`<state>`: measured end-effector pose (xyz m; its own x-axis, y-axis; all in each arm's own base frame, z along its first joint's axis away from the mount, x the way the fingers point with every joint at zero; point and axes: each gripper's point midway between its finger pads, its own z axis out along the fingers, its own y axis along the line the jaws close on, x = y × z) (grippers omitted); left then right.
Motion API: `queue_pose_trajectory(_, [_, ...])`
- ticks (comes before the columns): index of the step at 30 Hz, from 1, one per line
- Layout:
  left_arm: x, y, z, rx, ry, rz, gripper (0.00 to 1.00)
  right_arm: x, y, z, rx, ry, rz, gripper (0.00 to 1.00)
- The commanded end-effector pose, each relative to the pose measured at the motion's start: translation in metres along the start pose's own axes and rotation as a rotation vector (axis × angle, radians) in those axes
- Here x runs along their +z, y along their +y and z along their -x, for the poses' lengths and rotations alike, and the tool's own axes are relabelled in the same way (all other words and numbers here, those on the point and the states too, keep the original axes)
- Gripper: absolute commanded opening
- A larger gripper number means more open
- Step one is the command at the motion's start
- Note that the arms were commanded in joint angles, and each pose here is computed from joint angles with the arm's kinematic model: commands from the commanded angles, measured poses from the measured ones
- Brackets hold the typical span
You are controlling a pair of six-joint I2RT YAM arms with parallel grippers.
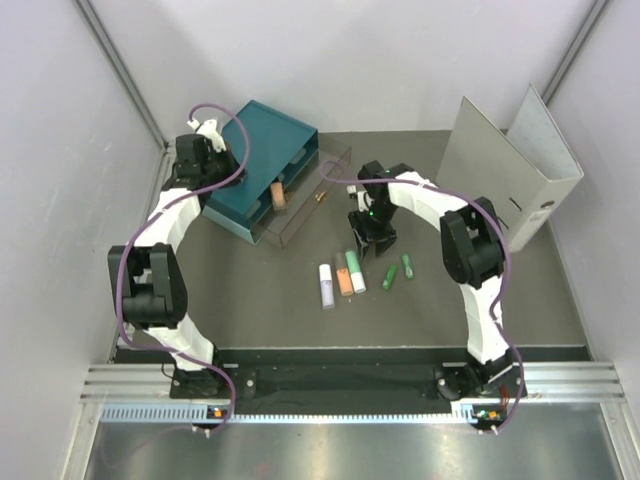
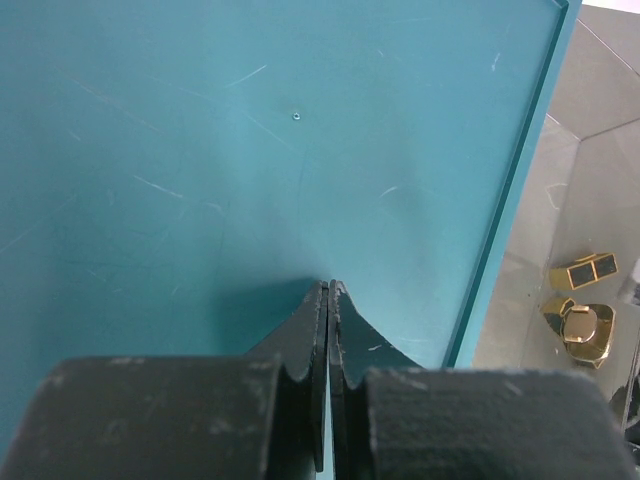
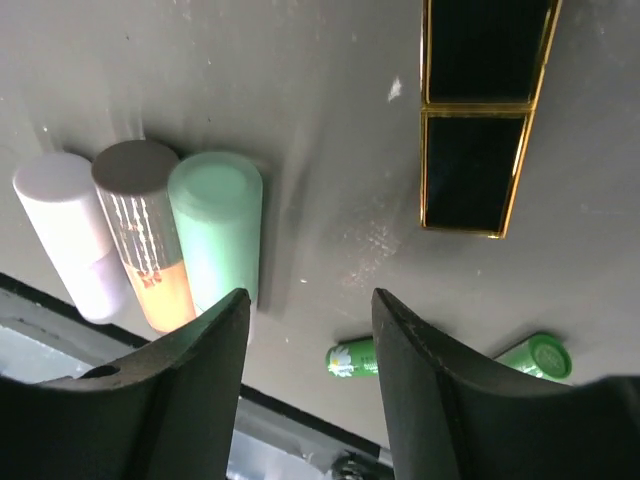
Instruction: Organize the makeup
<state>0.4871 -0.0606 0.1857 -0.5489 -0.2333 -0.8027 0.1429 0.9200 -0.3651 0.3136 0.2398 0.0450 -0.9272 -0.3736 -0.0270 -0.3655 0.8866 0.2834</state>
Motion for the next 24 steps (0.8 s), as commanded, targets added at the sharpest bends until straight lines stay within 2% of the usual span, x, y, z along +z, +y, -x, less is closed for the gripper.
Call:
queue_pose_trajectory(1, [-0.007,0.018,-0.091,-0.097,0.313,0.077,0.0,-0.035,0.021,0.023,-0.048,-0.25,0.045,0.51])
queue_pose_trajectory(6, [-0.004,0.017,-0.088,-0.108,0.316,0.077,0.0,-0.046,0.019,0.019,-0.037,-0.384,0.026,0.51])
queue_pose_trajectory(7, [-0.004,0.017,-0.087,-0.109,0.314,0.079,0.0,-0.056,0.018,0.025,-0.037,-0.444,0.015,0.51])
queue_pose_trajectory(11, [-0.003,0.017,-0.084,-0.118,0.311,0.087,0.0,-0.055,0.019,0.023,-0.027,-0.494,0.024,0.5])
queue_pose_trajectory(15, [-0.002,0.019,-0.083,-0.111,0.315,0.088,0.0,-0.049,0.023,0.025,-0.041,-0.506,0.04,0.5])
queue_pose_trajectory(24, [-0.008,0.013,-0.084,-0.146,0.328,0.085,0.0,-0.023,0.04,0.017,-0.072,-0.424,0.063,0.47])
